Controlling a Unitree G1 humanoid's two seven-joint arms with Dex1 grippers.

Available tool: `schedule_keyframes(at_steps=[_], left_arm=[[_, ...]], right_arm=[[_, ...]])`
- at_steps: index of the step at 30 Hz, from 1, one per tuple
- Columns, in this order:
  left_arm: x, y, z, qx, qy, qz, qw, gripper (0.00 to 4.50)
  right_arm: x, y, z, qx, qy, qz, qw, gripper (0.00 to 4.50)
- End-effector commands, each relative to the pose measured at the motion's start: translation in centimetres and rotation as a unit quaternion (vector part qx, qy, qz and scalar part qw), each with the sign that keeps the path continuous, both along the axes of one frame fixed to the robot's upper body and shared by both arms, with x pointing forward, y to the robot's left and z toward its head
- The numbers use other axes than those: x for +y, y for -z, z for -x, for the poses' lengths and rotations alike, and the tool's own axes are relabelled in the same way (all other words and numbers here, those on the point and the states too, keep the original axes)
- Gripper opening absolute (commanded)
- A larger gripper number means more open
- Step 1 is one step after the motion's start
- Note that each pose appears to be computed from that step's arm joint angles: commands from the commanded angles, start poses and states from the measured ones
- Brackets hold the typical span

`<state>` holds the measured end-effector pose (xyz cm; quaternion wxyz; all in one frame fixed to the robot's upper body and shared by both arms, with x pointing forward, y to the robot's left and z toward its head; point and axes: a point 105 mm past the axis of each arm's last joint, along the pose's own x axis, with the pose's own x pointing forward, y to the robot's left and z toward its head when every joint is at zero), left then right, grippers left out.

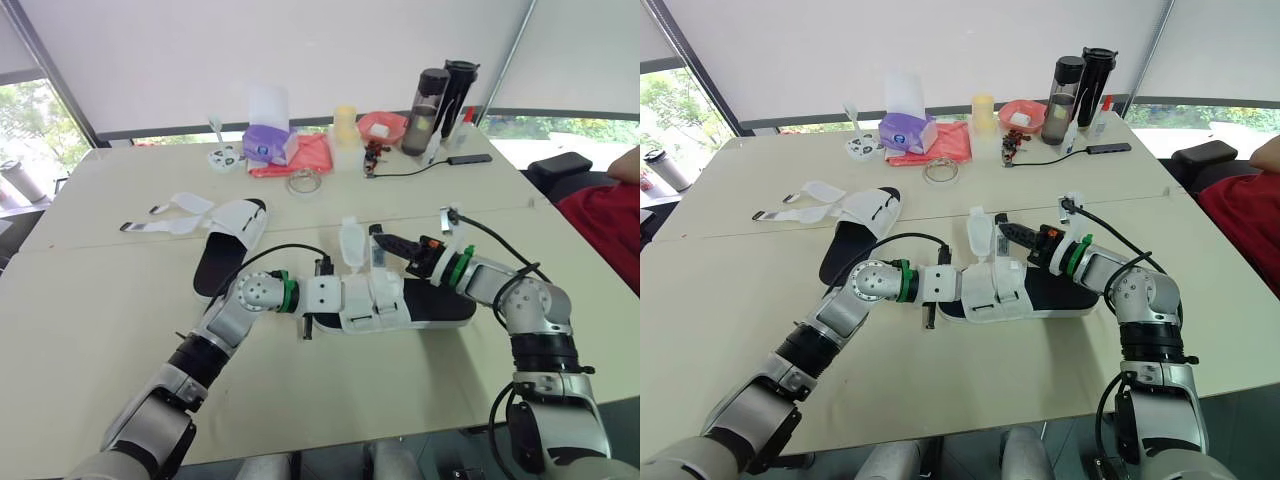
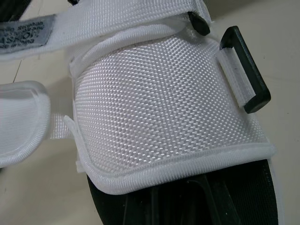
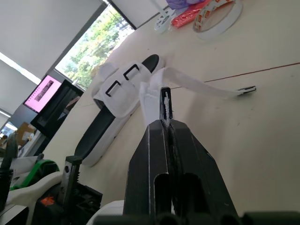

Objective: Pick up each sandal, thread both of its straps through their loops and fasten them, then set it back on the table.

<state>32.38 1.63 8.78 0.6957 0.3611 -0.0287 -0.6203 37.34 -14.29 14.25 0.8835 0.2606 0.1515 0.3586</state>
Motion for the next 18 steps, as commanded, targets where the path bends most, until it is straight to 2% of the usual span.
schedule_keyframes(at_steps=[1, 10, 18], left_arm=[[1.5, 3.7, 0.2, 0.051, -0.034, -0.053, 0.997, 0.0], [1.6, 3.7, 0.1, 0.049, -0.037, -0.05, 0.997, 0.0], [1.3, 3.6, 0.0, 0.046, -0.038, -0.045, 0.997, 0.0]], right_arm=[[-1.5, -1.1, -1.2, -0.01, 0.048, -0.008, 0.999, 0.05], [-3.1, -0.2, -1.0, 0.03, 0.075, -0.029, 0.996, 0.05], [-2.9, 3.7, 0.7, 0.106, 0.046, 0.054, 0.992, 0.05]])
